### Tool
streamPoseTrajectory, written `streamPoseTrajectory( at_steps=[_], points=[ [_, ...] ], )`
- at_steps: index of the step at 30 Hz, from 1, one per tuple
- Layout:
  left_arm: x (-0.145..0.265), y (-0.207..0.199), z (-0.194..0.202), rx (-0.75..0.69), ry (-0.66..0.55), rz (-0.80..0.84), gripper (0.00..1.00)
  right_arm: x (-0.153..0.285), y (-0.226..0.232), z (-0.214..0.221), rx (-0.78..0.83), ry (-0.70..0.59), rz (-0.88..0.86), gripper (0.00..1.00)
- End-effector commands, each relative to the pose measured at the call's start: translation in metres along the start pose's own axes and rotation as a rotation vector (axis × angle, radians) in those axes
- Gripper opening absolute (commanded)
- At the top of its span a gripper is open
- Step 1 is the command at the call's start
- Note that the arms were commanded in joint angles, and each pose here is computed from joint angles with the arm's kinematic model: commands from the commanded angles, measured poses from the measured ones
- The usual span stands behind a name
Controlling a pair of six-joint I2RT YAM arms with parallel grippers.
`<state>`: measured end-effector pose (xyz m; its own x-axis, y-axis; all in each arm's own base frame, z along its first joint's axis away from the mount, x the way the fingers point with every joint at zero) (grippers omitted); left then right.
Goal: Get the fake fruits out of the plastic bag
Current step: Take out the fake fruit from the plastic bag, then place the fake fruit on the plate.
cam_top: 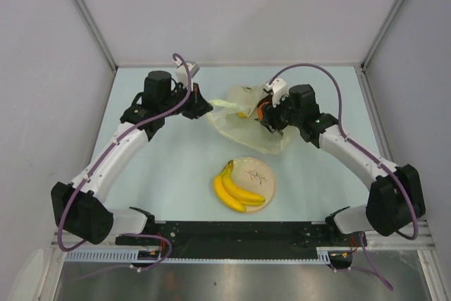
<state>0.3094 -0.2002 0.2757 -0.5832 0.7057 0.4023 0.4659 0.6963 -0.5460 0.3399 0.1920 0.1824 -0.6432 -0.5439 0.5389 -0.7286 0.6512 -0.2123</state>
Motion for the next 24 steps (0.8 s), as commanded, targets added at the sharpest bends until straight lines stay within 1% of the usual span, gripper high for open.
streamPoseTrajectory(
  at_steps=[1, 7, 8, 9, 11, 12, 13, 15, 18, 19, 21, 22, 24],
  points=[
    [0.001, -0.009, -0.005, -0.002, -0.021, 0.036, 0.00, 0.029, 0.020, -0.034, -0.028, -0.097, -0.103, 0.29],
    [0.000, -0.013, -0.007, -0.014, -0.020, 0.039, 0.00, 0.072, 0.077, -0.062, 0.165, -0.216, -0.299, 0.28],
    [0.000, -0.013, -0.007, -0.015, -0.019, 0.037, 0.00, 0.079, 0.086, -0.063, 0.193, -0.216, -0.331, 0.28],
    [0.001, -0.013, -0.007, -0.017, -0.019, 0.037, 0.00, 0.089, 0.102, -0.068, 0.276, -0.246, -0.369, 0.28],
    [0.001, -0.015, -0.006, -0.023, -0.018, 0.039, 0.00, 0.098, 0.119, -0.058, 0.346, -0.222, -0.434, 0.28],
    [0.000, -0.016, -0.005, -0.027, -0.015, 0.043, 0.00, 0.101, 0.134, -0.056, 0.423, -0.226, -0.481, 0.28],
    [0.000, -0.016, -0.005, -0.029, -0.017, 0.043, 0.00, 0.103, 0.140, -0.045, 0.442, -0.185, -0.515, 0.28],
    [0.000, -0.017, -0.004, -0.031, -0.016, 0.046, 0.00, 0.095, 0.151, -0.030, 0.495, -0.131, -0.563, 0.28],
    [-0.001, -0.019, -0.004, -0.031, -0.011, 0.046, 0.00, 0.078, 0.154, -0.010, 0.590, -0.071, -0.558, 0.26],
    [0.000, -0.019, -0.004, -0.031, -0.010, 0.048, 0.00, 0.072, 0.155, -0.011, 0.649, -0.078, -0.530, 0.25],
    [0.001, -0.019, -0.005, -0.031, -0.015, 0.044, 0.01, 0.064, 0.155, -0.005, 0.681, -0.075, -0.508, 0.25],
    [0.001, -0.018, -0.002, -0.029, -0.010, 0.043, 0.00, 0.057, 0.150, -0.009, 0.708, -0.093, -0.460, 0.25],
    [0.002, -0.017, -0.001, -0.029, -0.012, 0.039, 0.00, 0.048, 0.149, -0.003, 0.740, -0.081, -0.444, 0.25]
  ],
)
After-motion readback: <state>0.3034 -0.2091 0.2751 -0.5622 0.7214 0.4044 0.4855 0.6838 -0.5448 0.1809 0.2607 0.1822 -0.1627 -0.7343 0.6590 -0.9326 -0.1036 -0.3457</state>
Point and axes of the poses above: each gripper's point midway between its finger pads, its own x axis back along the fingers, its own y axis along the line the jaws close on, z = x × y, the point moved 3 cm from there along x, back along the fingers, and after that the axes turned 12 degrees about x, right-handed, at the moved point
